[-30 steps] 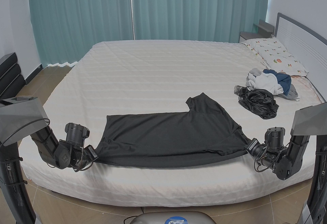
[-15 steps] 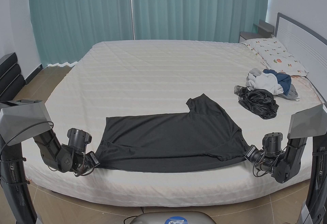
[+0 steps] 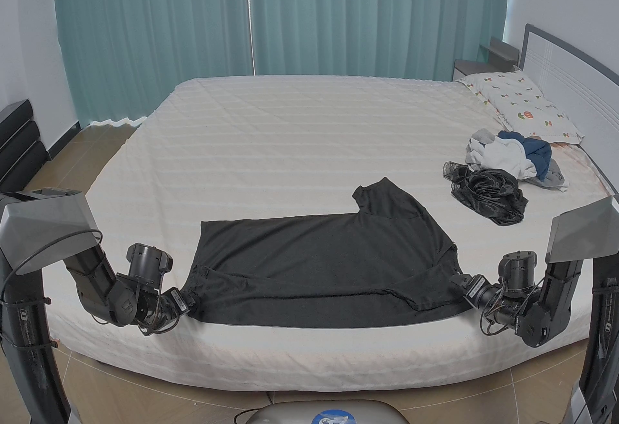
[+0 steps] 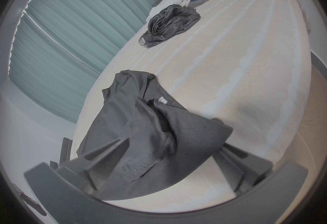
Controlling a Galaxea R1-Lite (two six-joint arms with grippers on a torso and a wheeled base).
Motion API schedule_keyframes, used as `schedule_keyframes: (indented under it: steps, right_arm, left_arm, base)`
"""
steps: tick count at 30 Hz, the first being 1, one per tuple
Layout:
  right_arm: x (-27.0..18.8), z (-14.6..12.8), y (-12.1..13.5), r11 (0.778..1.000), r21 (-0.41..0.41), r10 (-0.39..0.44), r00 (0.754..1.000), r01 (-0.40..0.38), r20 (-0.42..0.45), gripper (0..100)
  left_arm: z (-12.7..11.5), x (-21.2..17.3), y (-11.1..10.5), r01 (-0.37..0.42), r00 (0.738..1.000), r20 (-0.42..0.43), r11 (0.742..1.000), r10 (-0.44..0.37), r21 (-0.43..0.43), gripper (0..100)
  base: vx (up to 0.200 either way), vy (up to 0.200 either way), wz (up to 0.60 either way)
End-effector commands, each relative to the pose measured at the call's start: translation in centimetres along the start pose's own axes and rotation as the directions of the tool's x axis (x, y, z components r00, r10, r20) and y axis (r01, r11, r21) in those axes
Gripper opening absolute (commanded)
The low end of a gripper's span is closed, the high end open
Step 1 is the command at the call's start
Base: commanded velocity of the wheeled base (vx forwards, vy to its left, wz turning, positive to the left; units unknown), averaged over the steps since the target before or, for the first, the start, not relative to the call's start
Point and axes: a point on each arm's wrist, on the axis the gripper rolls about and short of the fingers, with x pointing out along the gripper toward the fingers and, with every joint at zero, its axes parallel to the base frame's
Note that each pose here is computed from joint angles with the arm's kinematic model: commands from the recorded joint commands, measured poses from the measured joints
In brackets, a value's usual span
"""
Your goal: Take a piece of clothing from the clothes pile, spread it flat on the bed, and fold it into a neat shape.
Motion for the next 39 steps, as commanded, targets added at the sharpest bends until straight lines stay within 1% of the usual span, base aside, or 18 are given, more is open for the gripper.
schedule_keyframes:
  steps: [1,3,4,7,12,13,14,16,19,21,23,28,31,33,39]
  right_arm:
    - [-2.1,2.7,1.1,0.999,0.008,0.052,0.995,-0.053,0.085,100]
    - [-2.6,3.5,1.3,0.998,-0.003,0.07,0.992,-0.07,0.105,100]
    - [-2.8,4.0,1.1,0.997,-0.007,0.073,0.991,-0.073,0.115,100]
    - [-2.7,4.1,0.9,0.997,-0.006,0.071,0.992,-0.071,0.108,100]
    - [-2.4,3.8,0.7,0.997,-0.007,0.075,0.993,-0.075,0.086,100]
    - [-2.4,3.8,0.6,0.997,-0.007,0.074,0.994,-0.074,0.085,100]
    - [-2.5,3.9,0.7,0.997,-0.008,0.076,0.993,-0.076,0.089,100]
    - [-2.6,4.0,0.6,0.997,-0.006,0.076,0.993,-0.076,0.094,100]
    - [-2.6,3.9,0.3,0.997,-0.003,0.074,0.994,-0.074,0.079,100]
    - [-2.5,3.7,0.2,0.996,-0.004,0.084,0.995,-0.084,0.059,100]
    - [-2.3,3.5,0.0,0.997,-0.003,0.082,0.995,-0.082,0.048,100]
    - [-1.9,3.3,-0.2,0.997,-0.007,0.075,0.996,-0.075,0.038,100]
    - [-1.5,2.9,-0.3,0.997,-0.035,0.071,0.997,-0.07,0.02,100]
    - [-1.4,2.5,-0.5,0.997,-0.042,0.063,0.998,-0.063,0.008,100]
    - [-1.2,2.4,-0.6,0.997,-0.046,0.068,0.998,-0.068,0.011,100]
  left_arm:
    - [2.0,-1.6,0.1,0.039,0.998,0.056,0.998,-0.036,-0.042,100]
    - [2.7,-2.2,0.2,0.064,0.996,0.069,0.996,-0.06,-0.058,100]
    - [3.5,-3.0,0.3,0.09,0.993,0.082,0.993,-0.084,-0.072,100]
    - [4.5,-4.0,0.4,0.14,0.986,0.101,0.986,-0.131,-0.089,100]
    - [5.7,-4.4,-0.7,0.215,0.972,0.112,0.973,-0.205,-0.08,100]
    - [5.7,-4.3,-0.7,0.217,0.972,0.112,0.973,-0.207,-0.08,100]
    - [6.2,-4.2,-1.2,0.254,0.963,0.109,0.964,-0.245,-0.074,100]
    - [6.7,-3.8,-1.7,0.28,0.957,0.091,0.958,-0.274,-0.068,100]
    - [7.2,-3.4,-2.3,0.288,0.956,0.074,0.957,-0.284,-0.048,100]
    - [7.5,-2.2,-3.3,0.279,0.96,0.038,0.959,-0.278,-0.039,100]
    - [7.2,-0.9,-4.2,0.278,0.96,0.014,0.96,-0.278,-0.026,100]
    - [7.0,1.7,-4.8,0.282,0.959,-0.016,0.959,-0.282,0.003,100]
    - [6.1,2.5,-5.4,0.296,0.955,-0.049,0.953,-0.293,0.06,100]
    - [5.8,3.1,-5.8,0.291,0.956,-0.048,0.954,-0.288,0.077,100]
    - [6.0,3.4,-6.0,0.28,0.96,-0.024,0.957,-0.279,0.079,100]
  base:
    - [0.0,0.0,0.0]
    - [0.0,0.0,0.0]
    - [0.0,0.0,0.0]
    - [0.0,0.0,0.0]
    - [0.0,0.0,0.0]
    - [0.0,0.0,0.0]
    - [0.0,0.0,0.0]
    - [0.0,0.0,0.0]
    - [0.0,0.0,0.0]
    - [0.0,0.0,0.0]
    - [0.0,0.0,0.0]
    - [0.0,0.0,0.0]
    - [0.0,0.0,0.0]
    - [0.0,0.0,0.0]
    - [0.0,0.0,0.0]
